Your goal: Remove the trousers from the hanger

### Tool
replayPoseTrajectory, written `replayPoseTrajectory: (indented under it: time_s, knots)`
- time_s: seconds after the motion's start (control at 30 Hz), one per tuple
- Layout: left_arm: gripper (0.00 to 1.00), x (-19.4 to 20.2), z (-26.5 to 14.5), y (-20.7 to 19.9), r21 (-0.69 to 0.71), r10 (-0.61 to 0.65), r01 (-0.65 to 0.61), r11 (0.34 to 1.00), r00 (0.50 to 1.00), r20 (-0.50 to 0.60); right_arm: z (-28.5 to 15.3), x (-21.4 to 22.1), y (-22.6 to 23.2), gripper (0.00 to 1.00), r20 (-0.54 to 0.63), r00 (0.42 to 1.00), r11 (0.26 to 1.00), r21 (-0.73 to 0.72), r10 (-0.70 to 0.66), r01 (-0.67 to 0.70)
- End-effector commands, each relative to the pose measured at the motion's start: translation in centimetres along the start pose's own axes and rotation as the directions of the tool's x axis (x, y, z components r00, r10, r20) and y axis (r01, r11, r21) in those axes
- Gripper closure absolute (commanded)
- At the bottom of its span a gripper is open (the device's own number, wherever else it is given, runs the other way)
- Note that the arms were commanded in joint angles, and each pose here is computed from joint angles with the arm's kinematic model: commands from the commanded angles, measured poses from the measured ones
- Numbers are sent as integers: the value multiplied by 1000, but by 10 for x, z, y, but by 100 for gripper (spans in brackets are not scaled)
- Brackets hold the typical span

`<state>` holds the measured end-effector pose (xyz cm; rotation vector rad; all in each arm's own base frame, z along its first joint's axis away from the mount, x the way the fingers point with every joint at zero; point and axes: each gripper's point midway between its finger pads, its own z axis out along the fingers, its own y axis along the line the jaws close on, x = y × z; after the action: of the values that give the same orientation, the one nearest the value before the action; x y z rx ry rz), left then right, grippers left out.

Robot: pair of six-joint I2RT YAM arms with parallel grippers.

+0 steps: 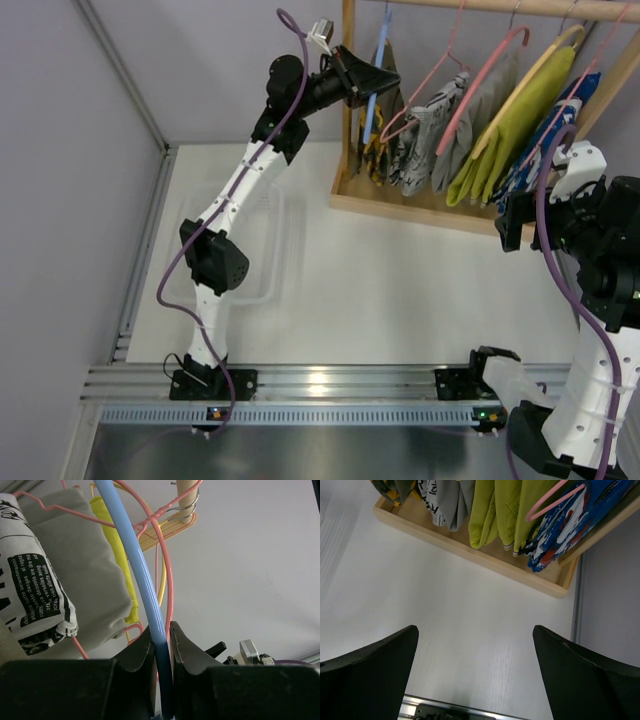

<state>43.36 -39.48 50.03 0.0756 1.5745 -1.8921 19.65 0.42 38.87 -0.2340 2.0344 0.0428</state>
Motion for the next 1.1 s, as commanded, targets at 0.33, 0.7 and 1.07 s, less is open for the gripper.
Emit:
replayPoseTrajectory:
  time_s: [0.33, 0.7, 1.07]
  knots:
    - [100, -15, -28, -173, 322, 438, -501, 803, 863, 252, -5, -5, 4, 1, 28, 1000, 1000, -16, -8, 9]
    - [100, -5, -51, -210, 343, 477, -540, 769, 841, 254, -8, -19, 5, 1, 63, 997, 999, -29, -36, 38]
    - [100, 24, -75, -203, 316, 387, -412, 854, 911, 143, -6, -52, 19, 1, 164, 986, 992, -124, 2, 18]
